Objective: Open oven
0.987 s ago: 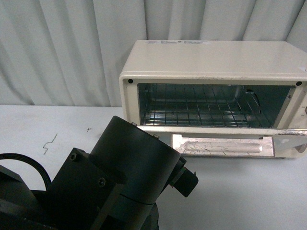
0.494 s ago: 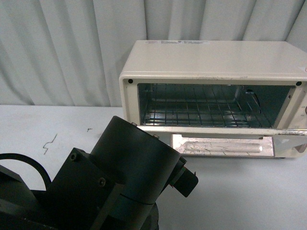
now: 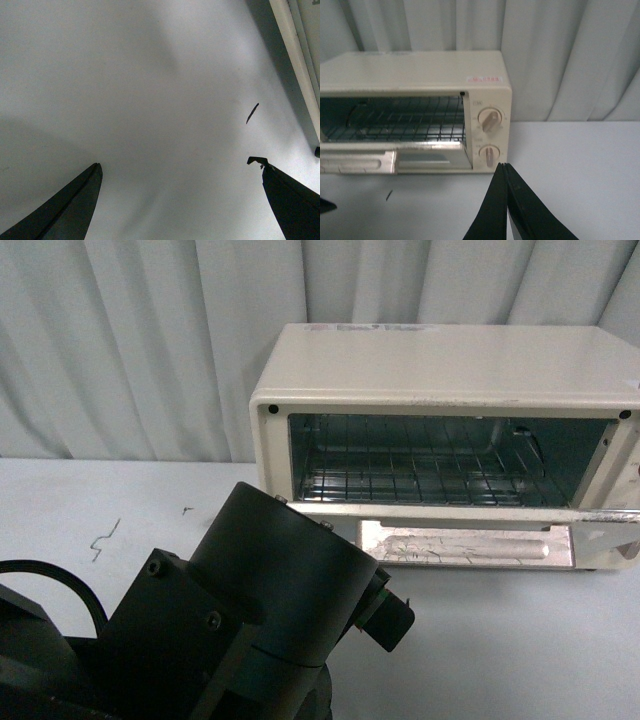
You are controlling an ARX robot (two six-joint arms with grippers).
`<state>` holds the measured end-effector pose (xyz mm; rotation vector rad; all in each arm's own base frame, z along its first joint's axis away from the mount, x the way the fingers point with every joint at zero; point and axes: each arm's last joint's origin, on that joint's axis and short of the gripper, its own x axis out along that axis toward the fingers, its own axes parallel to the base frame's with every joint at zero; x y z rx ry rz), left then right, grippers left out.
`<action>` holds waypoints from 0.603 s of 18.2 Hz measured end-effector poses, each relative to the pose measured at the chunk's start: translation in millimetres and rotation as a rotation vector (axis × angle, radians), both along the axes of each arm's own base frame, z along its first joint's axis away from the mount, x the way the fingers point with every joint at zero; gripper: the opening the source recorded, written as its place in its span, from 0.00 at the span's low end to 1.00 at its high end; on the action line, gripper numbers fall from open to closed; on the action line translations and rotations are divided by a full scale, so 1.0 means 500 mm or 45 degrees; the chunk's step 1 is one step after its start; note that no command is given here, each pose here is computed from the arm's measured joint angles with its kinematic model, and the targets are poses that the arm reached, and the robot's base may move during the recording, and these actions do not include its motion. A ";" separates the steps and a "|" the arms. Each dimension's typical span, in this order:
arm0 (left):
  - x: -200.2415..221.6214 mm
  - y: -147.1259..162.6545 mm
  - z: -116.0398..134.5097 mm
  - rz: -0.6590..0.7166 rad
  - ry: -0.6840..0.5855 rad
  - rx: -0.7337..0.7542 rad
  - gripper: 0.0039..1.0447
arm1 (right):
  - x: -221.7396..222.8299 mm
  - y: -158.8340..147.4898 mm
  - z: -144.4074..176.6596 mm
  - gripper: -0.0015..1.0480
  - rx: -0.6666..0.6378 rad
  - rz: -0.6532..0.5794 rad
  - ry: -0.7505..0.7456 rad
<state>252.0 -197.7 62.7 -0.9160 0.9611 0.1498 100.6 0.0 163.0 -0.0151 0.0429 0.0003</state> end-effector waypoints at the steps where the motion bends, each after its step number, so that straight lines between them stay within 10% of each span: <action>1: 0.000 0.000 0.000 0.000 0.000 -0.001 0.94 | -0.006 0.000 0.007 0.02 0.000 0.000 -0.054; 6: 0.000 0.000 0.000 0.000 0.001 -0.001 0.94 | -0.007 0.000 0.007 0.02 0.000 0.000 -0.060; 8: 0.000 0.000 0.000 0.000 0.001 -0.001 0.94 | -0.007 0.000 0.007 0.41 0.000 0.000 -0.059; 11: 0.000 0.000 0.000 0.000 0.001 -0.001 0.94 | -0.007 0.000 0.007 0.71 0.000 0.000 -0.059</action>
